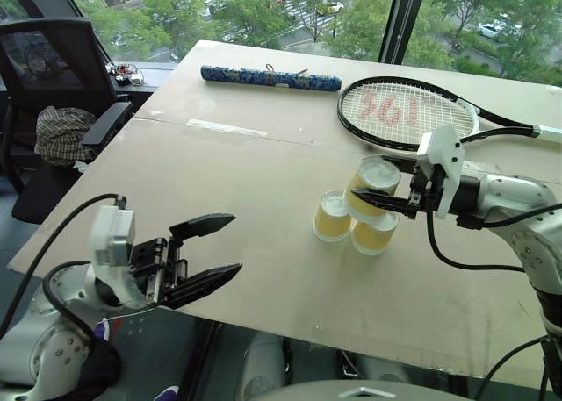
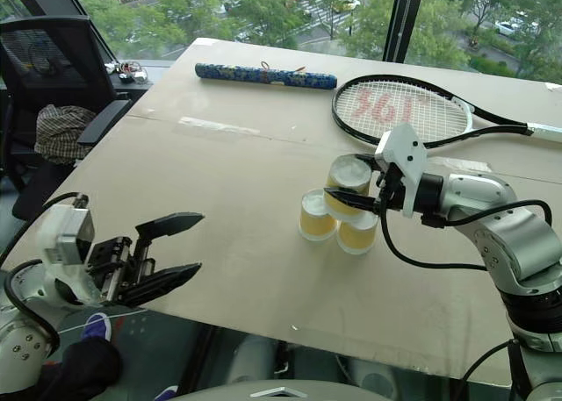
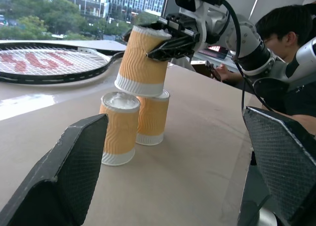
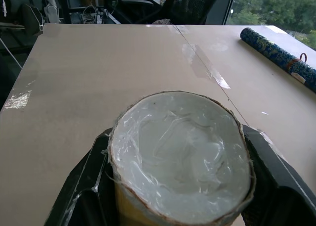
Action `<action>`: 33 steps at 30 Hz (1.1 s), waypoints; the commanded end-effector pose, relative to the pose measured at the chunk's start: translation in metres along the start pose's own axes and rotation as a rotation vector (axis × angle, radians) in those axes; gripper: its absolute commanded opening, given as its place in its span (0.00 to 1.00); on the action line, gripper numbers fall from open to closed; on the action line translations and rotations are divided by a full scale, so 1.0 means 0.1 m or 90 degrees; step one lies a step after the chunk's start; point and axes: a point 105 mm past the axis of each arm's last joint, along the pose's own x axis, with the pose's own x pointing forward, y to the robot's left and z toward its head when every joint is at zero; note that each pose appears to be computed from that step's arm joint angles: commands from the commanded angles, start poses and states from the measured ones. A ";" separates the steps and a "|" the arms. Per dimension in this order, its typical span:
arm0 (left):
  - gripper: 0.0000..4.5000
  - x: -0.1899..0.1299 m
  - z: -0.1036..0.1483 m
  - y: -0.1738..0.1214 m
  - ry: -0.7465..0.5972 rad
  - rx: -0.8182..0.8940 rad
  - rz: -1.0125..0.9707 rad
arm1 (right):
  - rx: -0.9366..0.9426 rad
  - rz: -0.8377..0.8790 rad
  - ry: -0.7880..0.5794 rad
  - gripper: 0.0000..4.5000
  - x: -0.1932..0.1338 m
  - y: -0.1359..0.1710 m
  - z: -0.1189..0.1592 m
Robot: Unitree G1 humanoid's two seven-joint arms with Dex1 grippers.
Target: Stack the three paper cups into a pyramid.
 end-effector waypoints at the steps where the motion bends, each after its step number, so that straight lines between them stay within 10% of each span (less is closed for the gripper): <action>1: 1.00 -0.01 0.12 -0.03 -0.020 0.026 -0.003 | -0.025 0.022 -0.002 0.49 0.01 0.05 0.03; 7: 1.00 0.07 0.14 -0.06 -0.026 0.024 -0.006 | -0.026 0.038 -0.004 0.97 -0.01 0.06 0.06; 19: 1.00 0.16 -0.12 0.06 0.022 -0.035 0.088 | -0.015 -0.020 -0.067 0.97 -0.50 0.00 0.31; 33: 1.00 -0.46 -0.78 0.24 0.205 -0.056 0.268 | 0.122 -0.175 0.163 0.97 -1.56 0.35 -0.99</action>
